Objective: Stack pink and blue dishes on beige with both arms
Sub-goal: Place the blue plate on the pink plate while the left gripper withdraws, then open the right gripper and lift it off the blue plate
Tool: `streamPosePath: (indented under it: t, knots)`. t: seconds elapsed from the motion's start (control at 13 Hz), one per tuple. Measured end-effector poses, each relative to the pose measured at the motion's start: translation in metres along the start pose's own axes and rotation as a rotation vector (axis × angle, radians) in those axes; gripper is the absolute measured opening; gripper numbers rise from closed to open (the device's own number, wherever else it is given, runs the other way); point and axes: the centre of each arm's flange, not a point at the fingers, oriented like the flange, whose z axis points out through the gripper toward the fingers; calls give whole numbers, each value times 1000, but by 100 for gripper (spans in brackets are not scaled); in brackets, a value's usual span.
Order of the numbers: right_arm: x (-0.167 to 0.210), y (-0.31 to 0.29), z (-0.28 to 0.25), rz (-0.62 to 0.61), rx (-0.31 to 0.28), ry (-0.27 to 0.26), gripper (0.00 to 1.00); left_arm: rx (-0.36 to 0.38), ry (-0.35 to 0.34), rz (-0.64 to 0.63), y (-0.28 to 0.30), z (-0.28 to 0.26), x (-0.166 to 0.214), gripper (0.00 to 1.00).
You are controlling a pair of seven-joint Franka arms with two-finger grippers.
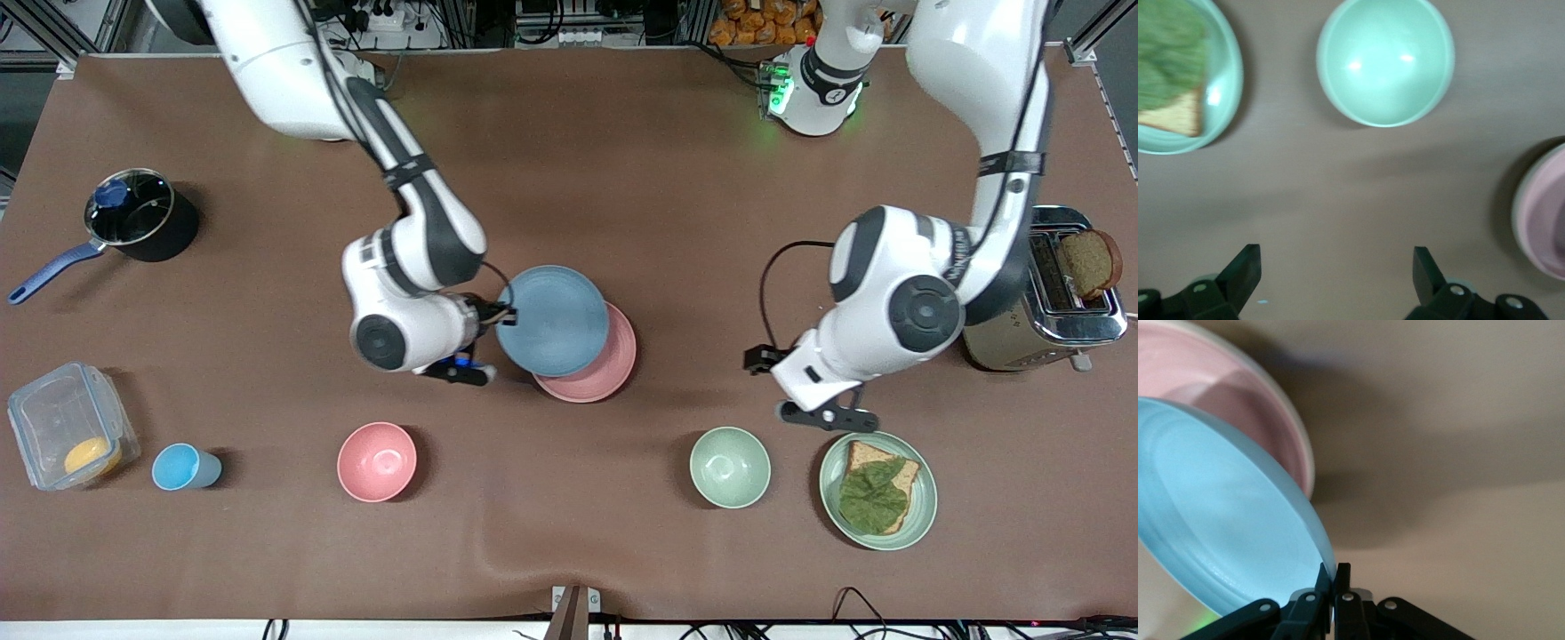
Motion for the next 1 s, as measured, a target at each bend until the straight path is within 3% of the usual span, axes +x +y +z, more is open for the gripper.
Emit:
streamPosePath:
  t: [0.31,0.62,0.85,1.0]
  knots:
    - [3,-14,33,14,36,13,4,6,96,-24,-89,-97,-20,100]
    - [18,-6,23,48,82,45,4,17,130,-27,-86,-204,-81,100]
    - [25,-1,15,68,112,47,4,21,119,-15,-79,-210,-92,100]
    - [28,3,13,77,119,48,9,23,105,-10,-92,-203,-94,100]
